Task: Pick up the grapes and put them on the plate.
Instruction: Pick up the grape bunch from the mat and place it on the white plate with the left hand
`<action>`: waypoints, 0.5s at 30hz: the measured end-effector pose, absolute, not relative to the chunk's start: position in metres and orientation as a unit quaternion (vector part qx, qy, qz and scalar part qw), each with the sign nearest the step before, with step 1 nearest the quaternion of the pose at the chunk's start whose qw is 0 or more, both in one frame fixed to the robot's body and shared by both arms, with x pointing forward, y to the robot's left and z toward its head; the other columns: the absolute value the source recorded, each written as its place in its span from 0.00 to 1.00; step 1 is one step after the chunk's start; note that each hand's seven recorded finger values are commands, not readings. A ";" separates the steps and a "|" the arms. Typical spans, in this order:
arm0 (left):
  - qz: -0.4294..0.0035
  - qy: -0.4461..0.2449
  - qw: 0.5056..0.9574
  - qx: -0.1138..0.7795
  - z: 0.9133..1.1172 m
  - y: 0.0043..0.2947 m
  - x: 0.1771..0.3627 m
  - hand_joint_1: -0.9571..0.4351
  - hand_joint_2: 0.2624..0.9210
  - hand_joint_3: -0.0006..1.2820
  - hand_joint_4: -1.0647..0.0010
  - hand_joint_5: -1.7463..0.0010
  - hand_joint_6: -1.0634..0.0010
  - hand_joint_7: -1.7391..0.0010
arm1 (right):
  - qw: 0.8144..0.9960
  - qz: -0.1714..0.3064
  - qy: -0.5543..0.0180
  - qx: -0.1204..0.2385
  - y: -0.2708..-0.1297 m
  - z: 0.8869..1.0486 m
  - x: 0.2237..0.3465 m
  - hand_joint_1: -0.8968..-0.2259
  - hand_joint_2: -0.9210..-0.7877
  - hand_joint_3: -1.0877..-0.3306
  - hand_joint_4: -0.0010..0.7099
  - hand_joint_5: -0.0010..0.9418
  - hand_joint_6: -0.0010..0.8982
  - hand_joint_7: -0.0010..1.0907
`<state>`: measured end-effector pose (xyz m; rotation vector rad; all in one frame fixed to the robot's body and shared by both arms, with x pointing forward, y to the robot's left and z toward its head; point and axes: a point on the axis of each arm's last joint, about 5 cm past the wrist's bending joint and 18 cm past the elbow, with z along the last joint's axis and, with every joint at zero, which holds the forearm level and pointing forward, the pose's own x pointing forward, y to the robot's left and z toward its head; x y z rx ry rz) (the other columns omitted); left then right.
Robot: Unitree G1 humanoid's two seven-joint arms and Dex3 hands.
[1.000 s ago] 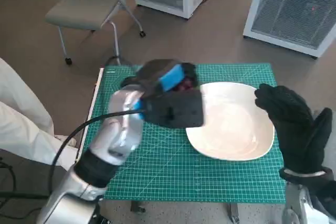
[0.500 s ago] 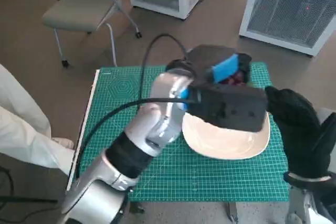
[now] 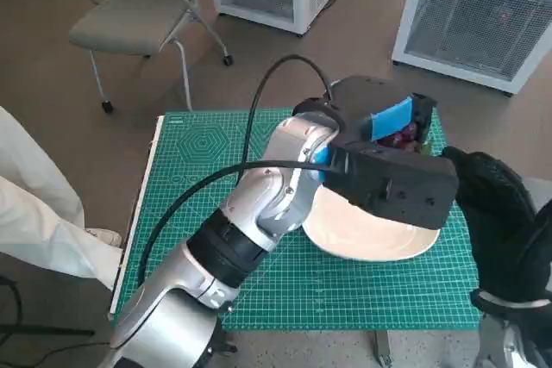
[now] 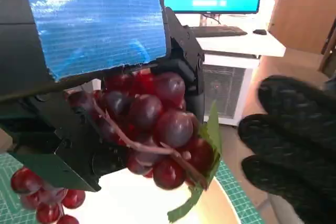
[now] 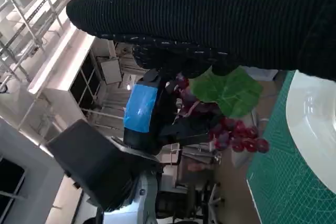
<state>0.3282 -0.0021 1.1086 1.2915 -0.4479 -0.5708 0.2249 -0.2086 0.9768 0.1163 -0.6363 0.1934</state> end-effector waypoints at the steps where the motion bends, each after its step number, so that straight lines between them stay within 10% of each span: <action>1: -0.261 -0.204 0.738 0.588 1.108 -0.003 0.328 0.69 0.53 0.60 0.54 0.14 0.54 0.16 | 0.944 0.094 -0.312 0.056 -0.209 0.977 0.225 0.75 0.00 0.60 0.55 0.76 0.20 0.90; 11: -0.262 -0.216 0.739 0.581 1.104 -0.008 0.327 0.71 0.76 0.38 0.53 0.14 0.52 0.31 | 0.944 0.093 -0.311 0.054 -0.208 0.976 0.225 0.75 0.00 0.59 0.55 0.75 0.20 0.90; 15: -0.270 -0.210 0.744 0.575 1.100 -0.009 0.329 0.78 0.90 0.18 0.59 0.34 0.62 0.63 | 0.944 0.092 -0.311 0.055 -0.208 0.976 0.225 0.75 0.00 0.59 0.55 0.75 0.20 0.90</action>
